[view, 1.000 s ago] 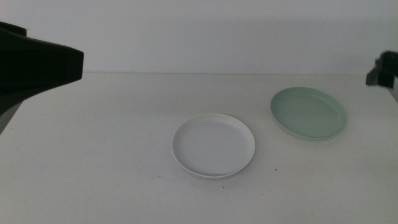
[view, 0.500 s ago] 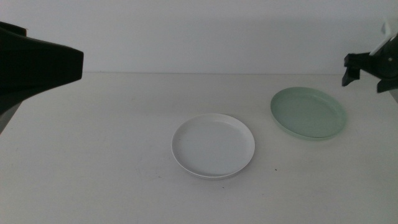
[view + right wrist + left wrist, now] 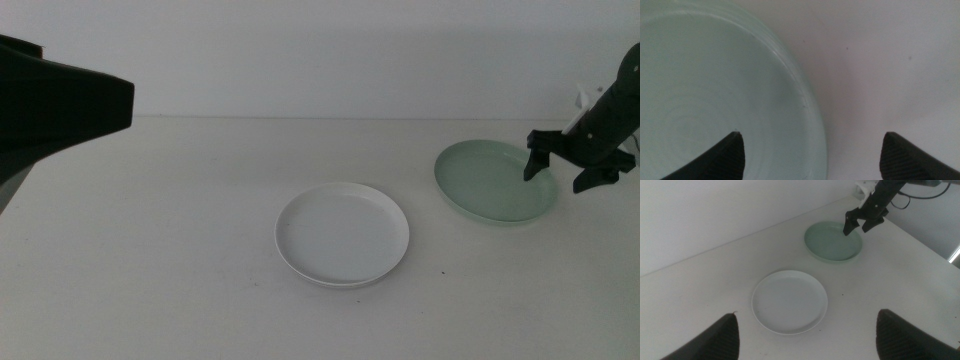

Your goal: Stack the three bowls on top of each other.

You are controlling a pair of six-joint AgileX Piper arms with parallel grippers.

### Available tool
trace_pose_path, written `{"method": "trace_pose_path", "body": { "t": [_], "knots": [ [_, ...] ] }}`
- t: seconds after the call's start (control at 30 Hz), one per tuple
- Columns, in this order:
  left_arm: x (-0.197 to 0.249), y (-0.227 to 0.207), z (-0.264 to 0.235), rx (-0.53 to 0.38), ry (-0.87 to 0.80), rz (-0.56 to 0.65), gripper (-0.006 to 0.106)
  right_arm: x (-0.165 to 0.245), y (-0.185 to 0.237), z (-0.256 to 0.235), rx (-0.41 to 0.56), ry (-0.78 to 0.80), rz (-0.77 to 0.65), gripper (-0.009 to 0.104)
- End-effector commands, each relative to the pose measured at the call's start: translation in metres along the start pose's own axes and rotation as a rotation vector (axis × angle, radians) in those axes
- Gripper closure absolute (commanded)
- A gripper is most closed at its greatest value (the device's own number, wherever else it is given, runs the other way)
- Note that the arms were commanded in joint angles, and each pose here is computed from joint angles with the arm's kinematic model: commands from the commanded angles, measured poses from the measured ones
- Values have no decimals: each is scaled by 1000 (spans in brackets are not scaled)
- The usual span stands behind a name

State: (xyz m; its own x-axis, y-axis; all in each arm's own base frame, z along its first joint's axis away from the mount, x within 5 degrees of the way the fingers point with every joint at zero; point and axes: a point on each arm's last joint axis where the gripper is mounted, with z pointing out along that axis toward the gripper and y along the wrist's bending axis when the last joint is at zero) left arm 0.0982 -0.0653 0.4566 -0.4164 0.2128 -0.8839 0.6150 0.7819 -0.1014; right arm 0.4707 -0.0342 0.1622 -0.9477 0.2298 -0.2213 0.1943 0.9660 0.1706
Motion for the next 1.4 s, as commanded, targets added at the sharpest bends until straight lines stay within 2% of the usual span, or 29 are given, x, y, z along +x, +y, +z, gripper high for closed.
{"method": "trace_pose_path", "body": {
  "t": [0.0, 0.07, 0.23, 0.3, 0.43, 0.6, 0.93, 1.07, 1.1, 1.27, 1.37],
  "knots": [
    [0, 0, -1, -1, -13, -9, 7, -2, -3, 1, -2, -2, 0, 20],
    [0, 0, -1, -1, -13, -9, 7, -1, -4, 5, -1, 7, 1, 27],
    [0, 0, -1, -1, -13, -9, 7, -2, -5, 6, 0, 7, 3, 64],
    [0, 0, -1, -1, -13, -9, 7, -2, -5, 6, 3, 3, 1, 71],
    [0, 0, -1, -1, -13, -9, 7, -2, -6, 7, 12, 7, -5, 71],
    [0, 0, -1, -1, -13, -9, 7, 1, -7, 9, 17, 27, -7, 79],
    [0, 0, -1, -1, -13, -9, 7, 2, -9, 20, 19, 38, -4, 84],
    [0, 0, -1, -1, -13, -9, 7, 0, -9, 20, 19, 22, -38, 98],
    [0, 0, -1, -1, -13, -9, 7, 1, -10, 20, 19, 29, -36, 98],
    [0, 0, -1, -1, -13, -9, 7, 1, -14, -4, 10, 32, -37, 98],
    [0, 0, -1, -1, -13, -9, 7, 2, -10, -33, -41, -30, -10, 98]
  ]
}}
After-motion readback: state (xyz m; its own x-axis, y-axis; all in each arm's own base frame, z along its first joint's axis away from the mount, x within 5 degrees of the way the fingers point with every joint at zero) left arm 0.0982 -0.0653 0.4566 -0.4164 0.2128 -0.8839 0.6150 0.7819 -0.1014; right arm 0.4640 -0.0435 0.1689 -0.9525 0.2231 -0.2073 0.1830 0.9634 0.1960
